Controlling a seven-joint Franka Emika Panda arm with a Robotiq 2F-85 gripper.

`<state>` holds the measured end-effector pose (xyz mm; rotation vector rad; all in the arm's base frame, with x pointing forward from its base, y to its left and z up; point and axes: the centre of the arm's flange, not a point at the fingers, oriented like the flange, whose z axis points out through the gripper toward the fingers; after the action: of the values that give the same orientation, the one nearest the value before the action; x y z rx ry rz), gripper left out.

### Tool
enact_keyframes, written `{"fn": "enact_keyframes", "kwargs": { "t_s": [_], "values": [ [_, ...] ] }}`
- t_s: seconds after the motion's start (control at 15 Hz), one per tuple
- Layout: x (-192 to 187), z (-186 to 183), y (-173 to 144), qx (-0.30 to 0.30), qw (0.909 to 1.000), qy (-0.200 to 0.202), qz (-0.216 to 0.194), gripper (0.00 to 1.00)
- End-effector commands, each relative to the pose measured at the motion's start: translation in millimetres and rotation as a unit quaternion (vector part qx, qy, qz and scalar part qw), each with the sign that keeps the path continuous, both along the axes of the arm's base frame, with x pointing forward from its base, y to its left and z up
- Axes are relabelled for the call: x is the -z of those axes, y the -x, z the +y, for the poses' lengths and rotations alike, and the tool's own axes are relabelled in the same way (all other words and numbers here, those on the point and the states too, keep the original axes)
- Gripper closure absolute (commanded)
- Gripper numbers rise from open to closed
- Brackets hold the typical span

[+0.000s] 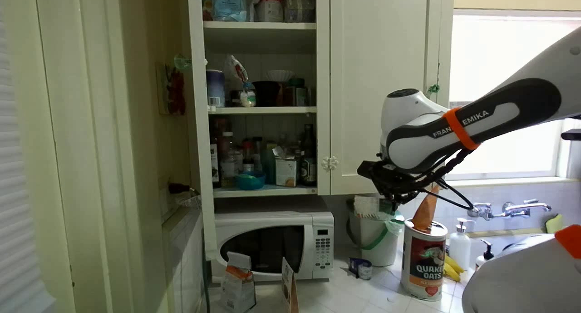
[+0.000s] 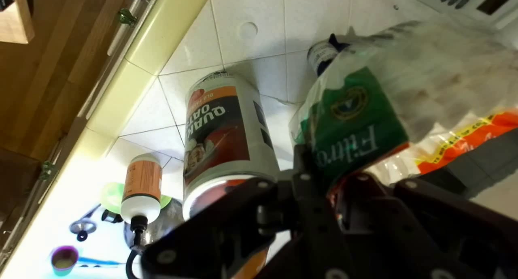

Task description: Remove the packet of cupcake holders from the middle shelf and put them on the countertop

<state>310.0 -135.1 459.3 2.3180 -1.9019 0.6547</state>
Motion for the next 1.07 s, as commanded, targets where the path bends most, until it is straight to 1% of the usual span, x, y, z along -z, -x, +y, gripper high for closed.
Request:
{"fn": "enact_keyframes", "kwargs": {
  "t_s": [0.0,0.07,0.2,0.4,0.47,0.8,0.87,1.0],
  "values": [
    [75,11,25,-0.019,0.9994,-0.009,0.028,0.97],
    [19,-3,-6,-0.011,0.9997,-0.006,0.023,0.88],
    [32,-3,-11,-0.018,0.9990,-0.011,0.039,0.88],
    [35,-3,-14,-0.020,0.9987,-0.011,0.044,0.88],
    [40,-2,-16,-0.021,0.9989,-0.003,0.043,0.97],
    [71,-2,-29,-0.039,0.9979,-0.004,0.053,0.97],
    [78,-2,-32,-0.040,0.9981,0.006,0.048,0.97],
    [89,0,-35,-0.053,0.9976,0.006,0.044,0.97]
  ]
}}
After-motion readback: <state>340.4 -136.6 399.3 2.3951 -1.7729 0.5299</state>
